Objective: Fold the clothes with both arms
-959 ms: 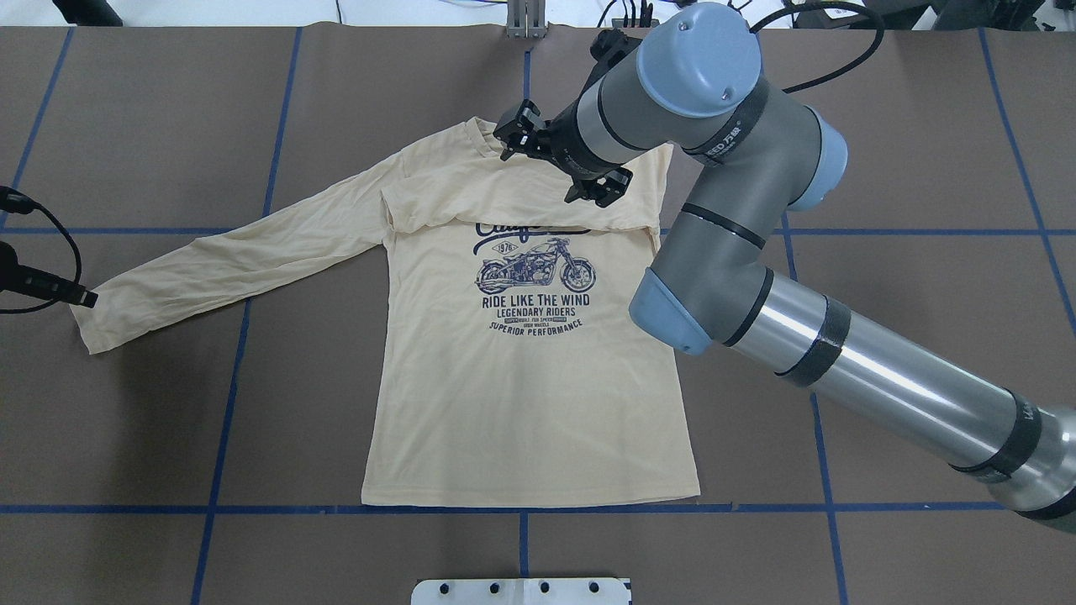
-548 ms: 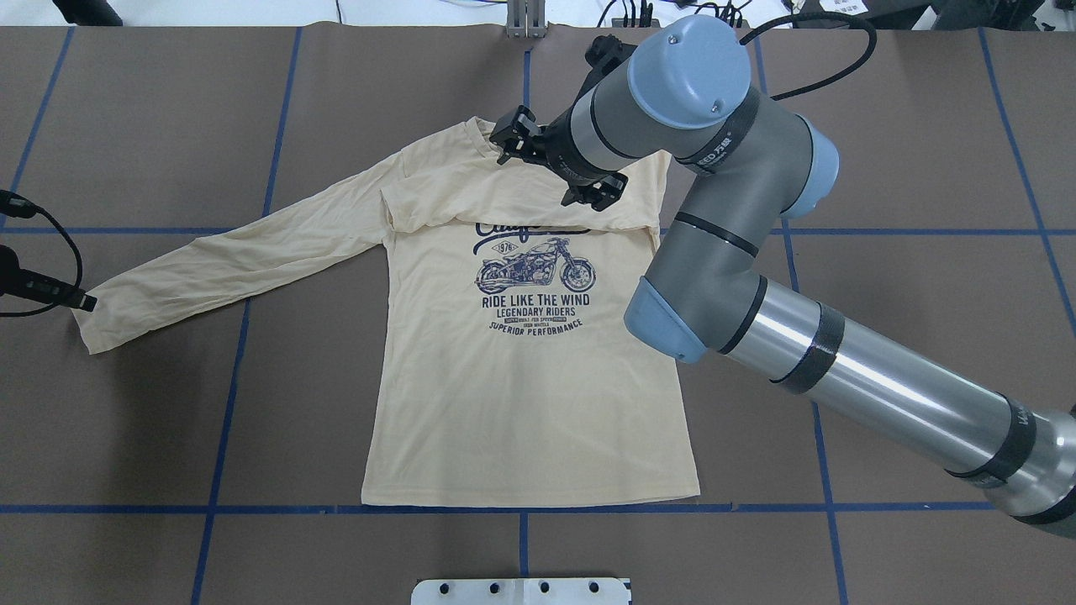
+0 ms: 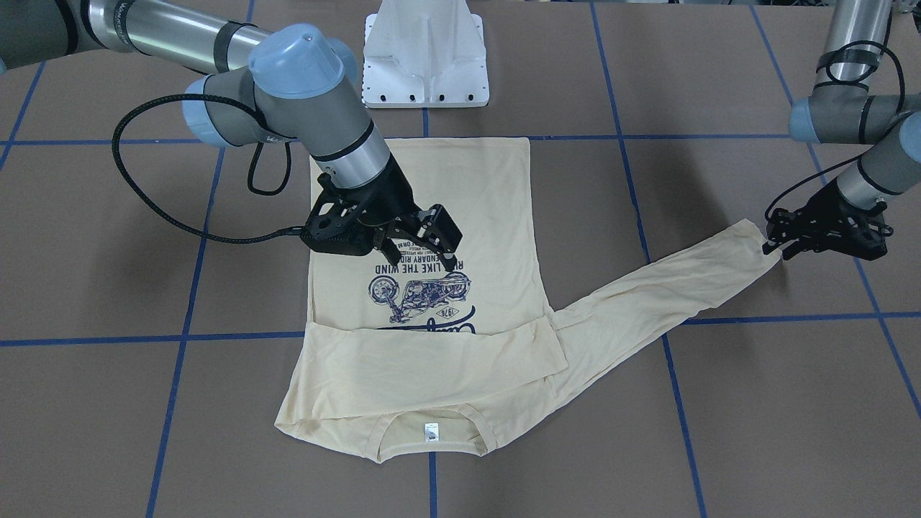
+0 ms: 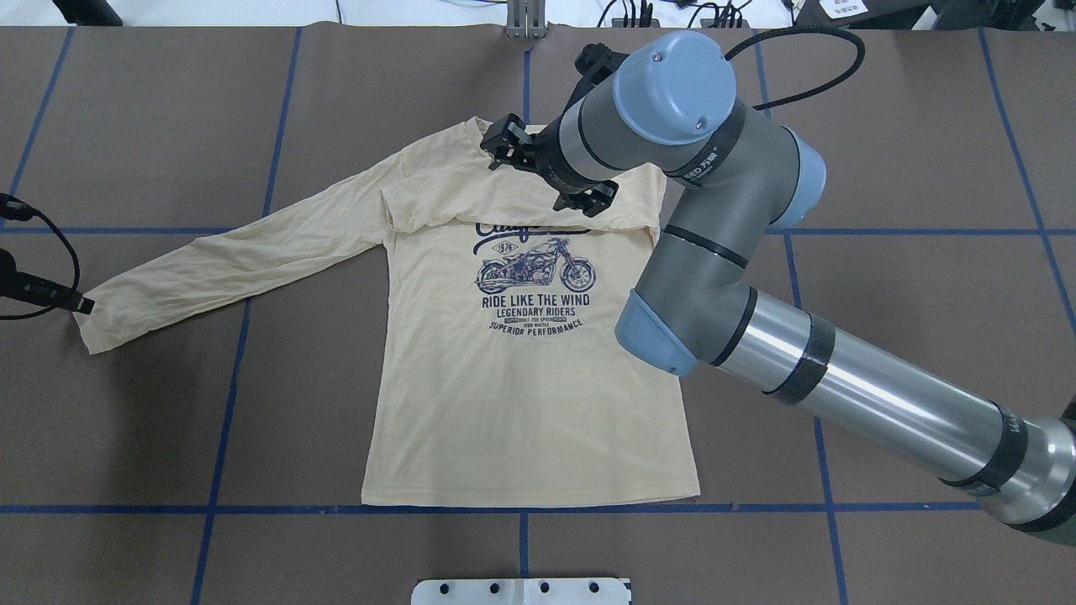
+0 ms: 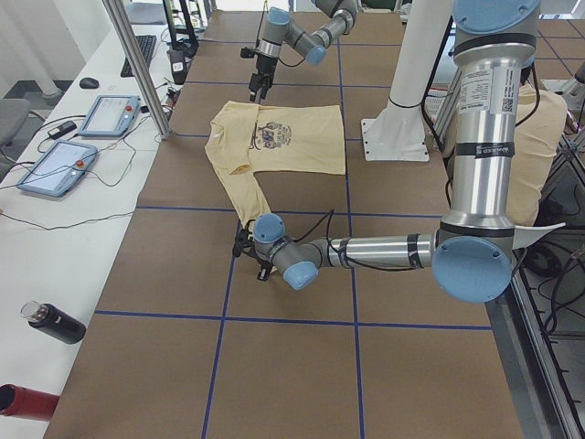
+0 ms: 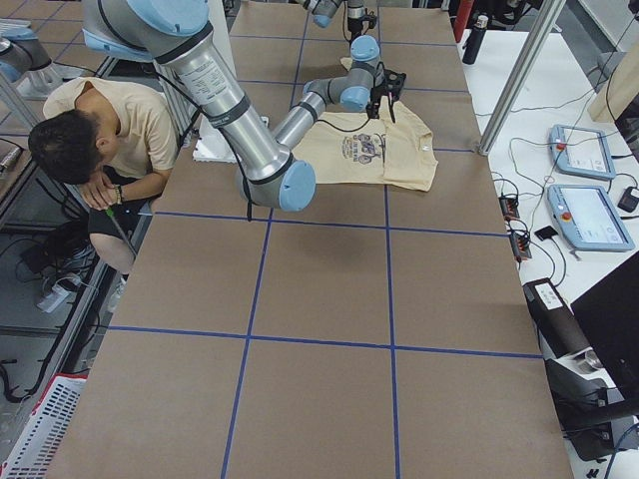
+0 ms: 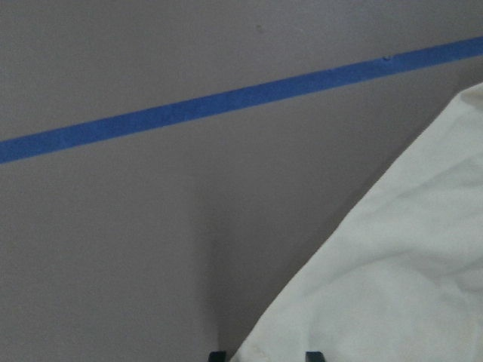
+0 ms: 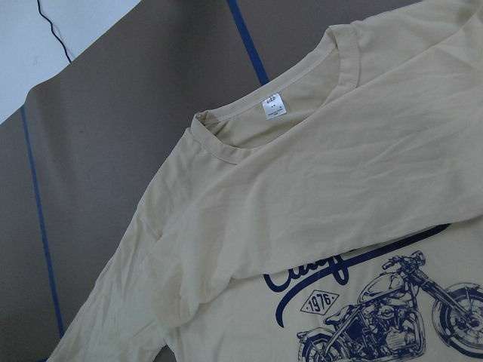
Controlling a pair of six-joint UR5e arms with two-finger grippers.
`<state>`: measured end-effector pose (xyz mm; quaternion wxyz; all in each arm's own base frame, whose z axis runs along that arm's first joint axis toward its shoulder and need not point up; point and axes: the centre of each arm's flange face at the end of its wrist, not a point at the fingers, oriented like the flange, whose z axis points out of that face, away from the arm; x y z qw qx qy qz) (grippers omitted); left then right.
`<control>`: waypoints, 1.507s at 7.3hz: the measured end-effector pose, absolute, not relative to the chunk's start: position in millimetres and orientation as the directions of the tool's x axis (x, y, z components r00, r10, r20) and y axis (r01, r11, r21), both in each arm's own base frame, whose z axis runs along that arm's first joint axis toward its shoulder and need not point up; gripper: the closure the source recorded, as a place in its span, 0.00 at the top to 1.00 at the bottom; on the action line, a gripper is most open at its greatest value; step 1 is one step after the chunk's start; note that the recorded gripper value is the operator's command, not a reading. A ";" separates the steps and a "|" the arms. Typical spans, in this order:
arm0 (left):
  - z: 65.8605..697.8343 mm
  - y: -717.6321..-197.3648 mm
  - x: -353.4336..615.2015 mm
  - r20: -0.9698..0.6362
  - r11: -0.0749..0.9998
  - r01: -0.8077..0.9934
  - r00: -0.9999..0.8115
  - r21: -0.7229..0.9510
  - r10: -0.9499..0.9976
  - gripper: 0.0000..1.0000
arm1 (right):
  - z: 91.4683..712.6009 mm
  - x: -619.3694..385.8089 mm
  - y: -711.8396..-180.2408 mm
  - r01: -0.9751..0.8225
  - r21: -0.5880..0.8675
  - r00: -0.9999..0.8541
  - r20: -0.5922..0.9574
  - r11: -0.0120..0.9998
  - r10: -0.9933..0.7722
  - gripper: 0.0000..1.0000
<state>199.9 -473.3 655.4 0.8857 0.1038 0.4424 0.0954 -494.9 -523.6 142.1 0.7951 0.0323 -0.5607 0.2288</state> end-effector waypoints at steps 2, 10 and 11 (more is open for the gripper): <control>656.9 -471.6 198.9 -0.764 0.961 -0.077 0.591 0.266 0.259 0.46 | 141.1 -496.4 -521.8 -0.399 -0.204 0.266 0.907 0.894 0.326 0.99; 597.2 -467.0 197.0 -0.807 0.957 -0.033 0.530 0.289 0.262 0.00 | 142.5 -486.9 -517.7 -0.397 -0.205 0.256 0.911 0.895 0.323 0.99; 557.0 -468.7 202.5 -0.846 0.965 0.013 0.485 0.261 0.223 0.00 | 154.2 -470.6 -513.8 -0.397 -0.204 0.255 0.912 0.895 0.321 0.99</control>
